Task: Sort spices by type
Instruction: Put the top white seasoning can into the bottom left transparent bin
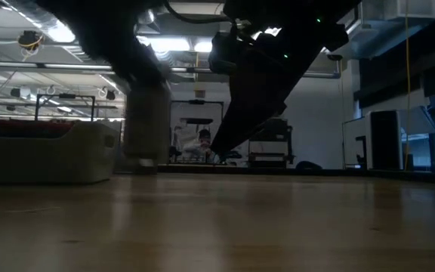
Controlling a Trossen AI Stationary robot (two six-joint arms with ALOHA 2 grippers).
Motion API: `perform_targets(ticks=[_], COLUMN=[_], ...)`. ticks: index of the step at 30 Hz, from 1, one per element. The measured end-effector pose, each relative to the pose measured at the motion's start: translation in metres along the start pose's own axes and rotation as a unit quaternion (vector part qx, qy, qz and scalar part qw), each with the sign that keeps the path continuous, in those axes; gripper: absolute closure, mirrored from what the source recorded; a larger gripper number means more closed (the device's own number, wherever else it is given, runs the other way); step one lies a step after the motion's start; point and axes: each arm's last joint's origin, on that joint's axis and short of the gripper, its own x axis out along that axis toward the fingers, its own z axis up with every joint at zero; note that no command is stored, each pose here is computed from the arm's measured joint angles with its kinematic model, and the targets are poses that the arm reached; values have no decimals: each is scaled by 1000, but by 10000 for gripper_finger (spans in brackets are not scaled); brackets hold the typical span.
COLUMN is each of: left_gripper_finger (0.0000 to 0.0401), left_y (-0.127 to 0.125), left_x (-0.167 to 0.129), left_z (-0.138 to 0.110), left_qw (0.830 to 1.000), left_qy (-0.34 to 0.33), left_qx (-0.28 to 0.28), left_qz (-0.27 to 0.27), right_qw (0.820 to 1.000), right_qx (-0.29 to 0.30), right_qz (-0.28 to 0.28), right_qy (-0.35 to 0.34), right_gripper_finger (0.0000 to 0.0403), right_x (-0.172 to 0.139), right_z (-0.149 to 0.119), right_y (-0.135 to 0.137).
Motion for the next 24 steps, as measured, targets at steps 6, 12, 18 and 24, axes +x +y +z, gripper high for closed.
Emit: perform_targets(ticks=[6, 12, 18, 24], left_gripper_finger=[214, 214, 214, 214], left_y=[-14, -21, -33, -50], left_x=[-55, -108, -150, -176], left_z=[12, 17, 5, -17], left_qw=[1000, 1000, 996, 989], left_qy=[16, 17, 24, 62], left_qx=[12, -13, -28, -61], left_qz=[2, -23, -78, -122], right_qw=[1000, 1000, 1000, 999], right_qx=[1, 9, 26, 38], right_qz=[-13, -13, -13, -13], right_qy=[-5, -6, -7, -7], right_gripper_finger=[100, 100, 100, 100], right_x=[0, 0, 0, 0], right_z=[1, 1, 1, 1], right_y=[-1, -1, -1, -1])
